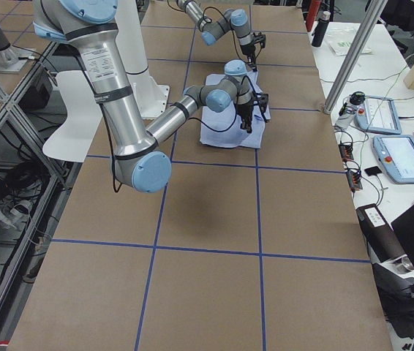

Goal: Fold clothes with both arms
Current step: 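Release the hem at the collar and raise both grippers away, then lower the left gripper to the folded shirt's edge nearest it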

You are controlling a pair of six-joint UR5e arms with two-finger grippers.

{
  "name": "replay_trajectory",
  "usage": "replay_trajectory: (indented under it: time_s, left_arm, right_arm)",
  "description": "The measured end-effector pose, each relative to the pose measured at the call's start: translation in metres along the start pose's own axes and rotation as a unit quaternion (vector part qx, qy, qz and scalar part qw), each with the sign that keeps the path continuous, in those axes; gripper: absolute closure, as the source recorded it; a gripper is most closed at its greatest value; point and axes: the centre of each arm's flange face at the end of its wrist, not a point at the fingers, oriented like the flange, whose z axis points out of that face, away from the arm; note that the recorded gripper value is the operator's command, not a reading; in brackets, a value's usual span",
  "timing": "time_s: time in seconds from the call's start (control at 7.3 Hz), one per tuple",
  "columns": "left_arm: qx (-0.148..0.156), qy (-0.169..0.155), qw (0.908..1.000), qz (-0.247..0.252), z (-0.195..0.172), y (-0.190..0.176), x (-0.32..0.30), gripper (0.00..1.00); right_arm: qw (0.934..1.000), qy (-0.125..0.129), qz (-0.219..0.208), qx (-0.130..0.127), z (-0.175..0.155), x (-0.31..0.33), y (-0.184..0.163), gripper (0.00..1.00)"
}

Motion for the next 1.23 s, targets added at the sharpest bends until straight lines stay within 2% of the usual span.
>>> replay_trajectory:
  time_s: [0.14, 0.41, 0.69, 0.96, 1.23]
  left_arm:
    - [-0.002, 0.003, 1.0, 0.003, -0.001, -0.002, -0.002, 0.0]
    - [-0.003, 0.027, 0.9996, 0.01, -0.008, -0.008, -0.009, 0.0]
    - [-0.037, 0.084, 0.9952, 0.035, -0.025, -0.003, -0.03, 0.0]
    - [-0.047, 0.142, 0.9877, 0.046, -0.036, 0.039, -0.072, 0.0]
    - [-0.066, 0.194, 0.9786, 0.023, -0.036, 0.09, -0.091, 0.0]
  right_arm:
    - [1.0, 0.002, -0.002, 0.0, 0.002, 0.001, -0.001, 0.0]
    - [1.0, -0.002, -0.002, -0.001, -0.001, -0.005, -0.008, 0.0]
    - [0.9991, -0.029, -0.012, -0.03, -0.019, -0.003, -0.025, 0.0]
    - [0.9971, -0.047, -0.034, -0.049, -0.031, 0.004, -0.028, 0.0]
    - [0.9964, -0.055, -0.04, -0.05, -0.038, 0.003, -0.027, 0.0]
